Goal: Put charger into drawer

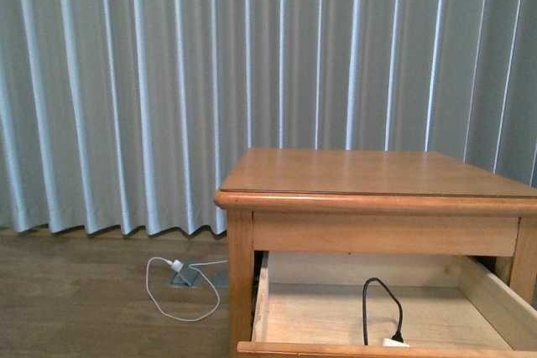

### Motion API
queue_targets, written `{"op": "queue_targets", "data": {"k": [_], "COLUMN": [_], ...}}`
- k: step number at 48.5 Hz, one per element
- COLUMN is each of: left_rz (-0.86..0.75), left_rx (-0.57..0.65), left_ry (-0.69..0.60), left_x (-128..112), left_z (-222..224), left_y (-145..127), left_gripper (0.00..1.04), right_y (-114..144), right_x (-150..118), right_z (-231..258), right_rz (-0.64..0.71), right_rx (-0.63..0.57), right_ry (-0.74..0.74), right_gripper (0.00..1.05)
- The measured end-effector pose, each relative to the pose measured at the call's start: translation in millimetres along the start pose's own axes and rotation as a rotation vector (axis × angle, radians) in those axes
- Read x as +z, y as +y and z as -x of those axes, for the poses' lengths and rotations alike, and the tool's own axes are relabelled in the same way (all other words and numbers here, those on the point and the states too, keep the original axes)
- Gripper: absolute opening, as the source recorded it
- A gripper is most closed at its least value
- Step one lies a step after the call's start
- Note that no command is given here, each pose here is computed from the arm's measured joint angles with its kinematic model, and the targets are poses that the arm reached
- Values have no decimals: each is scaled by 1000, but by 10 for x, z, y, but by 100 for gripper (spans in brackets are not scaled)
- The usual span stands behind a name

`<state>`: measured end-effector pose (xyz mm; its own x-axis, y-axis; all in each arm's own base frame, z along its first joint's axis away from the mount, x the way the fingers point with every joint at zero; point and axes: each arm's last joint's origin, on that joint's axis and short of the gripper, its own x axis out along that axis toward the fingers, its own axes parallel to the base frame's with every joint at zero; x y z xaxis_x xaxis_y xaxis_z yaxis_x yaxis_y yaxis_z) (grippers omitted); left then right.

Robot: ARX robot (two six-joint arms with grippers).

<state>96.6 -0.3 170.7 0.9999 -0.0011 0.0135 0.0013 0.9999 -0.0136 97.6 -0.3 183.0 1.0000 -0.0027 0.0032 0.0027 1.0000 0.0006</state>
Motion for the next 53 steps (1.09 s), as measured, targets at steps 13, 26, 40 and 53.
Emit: {"op": "queue_targets", "data": {"k": [13, 26, 40, 53], "left_rz": [-6, -6, -6, -6], "left_rx": [-1, -1, -1, -1], "left_ry": [-2, -2, -2, -2], "left_x": [2, 2, 2, 2], "left_z": [2, 2, 2, 2], "left_y": [0, 0, 0, 0], "left_gripper": [4, 4, 44, 90], "right_y": [0, 0, 0, 19], "right_x": [-3, -3, -3, -138], "right_z": [0, 0, 0, -48], "right_rz": [0, 0, 0, 65], "right_rx": [0, 0, 0, 143], "right_ry": [1, 1, 1, 206], "right_gripper": [96, 96, 96, 96]}}
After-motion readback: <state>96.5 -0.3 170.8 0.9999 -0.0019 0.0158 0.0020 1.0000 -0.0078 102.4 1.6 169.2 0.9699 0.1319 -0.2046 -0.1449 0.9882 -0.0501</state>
